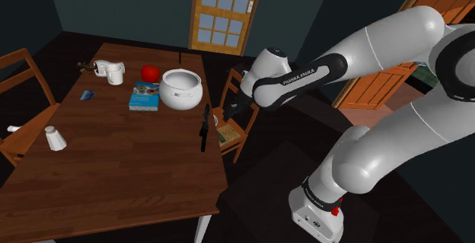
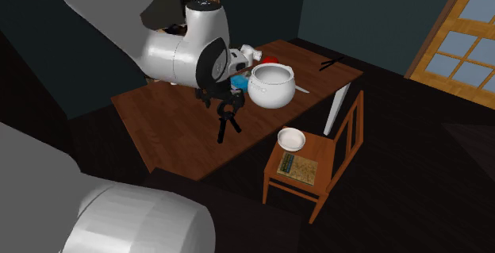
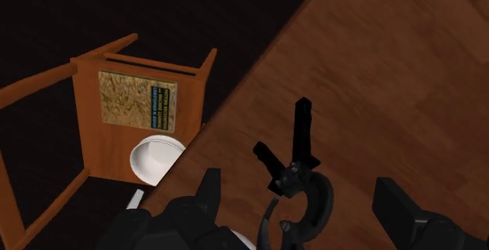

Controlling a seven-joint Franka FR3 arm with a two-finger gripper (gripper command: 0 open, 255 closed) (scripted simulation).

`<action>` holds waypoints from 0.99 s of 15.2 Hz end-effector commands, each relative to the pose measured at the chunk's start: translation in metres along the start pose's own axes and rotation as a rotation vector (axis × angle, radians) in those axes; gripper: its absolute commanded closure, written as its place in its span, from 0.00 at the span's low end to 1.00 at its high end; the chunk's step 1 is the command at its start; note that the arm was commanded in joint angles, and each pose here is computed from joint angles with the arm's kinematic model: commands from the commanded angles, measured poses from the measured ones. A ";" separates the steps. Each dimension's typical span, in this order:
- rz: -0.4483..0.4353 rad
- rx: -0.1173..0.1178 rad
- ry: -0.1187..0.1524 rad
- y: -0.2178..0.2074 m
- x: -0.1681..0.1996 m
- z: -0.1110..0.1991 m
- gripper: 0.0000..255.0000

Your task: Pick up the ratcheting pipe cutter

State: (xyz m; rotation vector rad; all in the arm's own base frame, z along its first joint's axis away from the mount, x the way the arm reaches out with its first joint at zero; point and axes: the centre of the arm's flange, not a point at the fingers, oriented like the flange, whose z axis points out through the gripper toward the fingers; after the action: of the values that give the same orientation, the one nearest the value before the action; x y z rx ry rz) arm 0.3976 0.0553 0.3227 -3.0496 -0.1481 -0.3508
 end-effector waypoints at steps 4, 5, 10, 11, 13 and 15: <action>-0.062 0.003 0.070 -0.016 0.017 0.062 0.00; -0.074 0.004 0.083 -0.019 0.020 0.073 0.00; -0.120 0.007 0.134 -0.030 0.034 0.123 0.00; -0.120 0.007 0.134 -0.030 0.033 0.128 0.00; -0.120 0.007 0.134 -0.029 0.031 0.138 0.00; -0.120 0.007 0.134 -0.029 0.028 0.148 0.00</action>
State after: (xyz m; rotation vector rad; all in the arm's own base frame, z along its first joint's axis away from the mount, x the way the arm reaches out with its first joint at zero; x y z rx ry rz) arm 0.4551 0.0975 0.1922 -3.0061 -0.3250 -0.5578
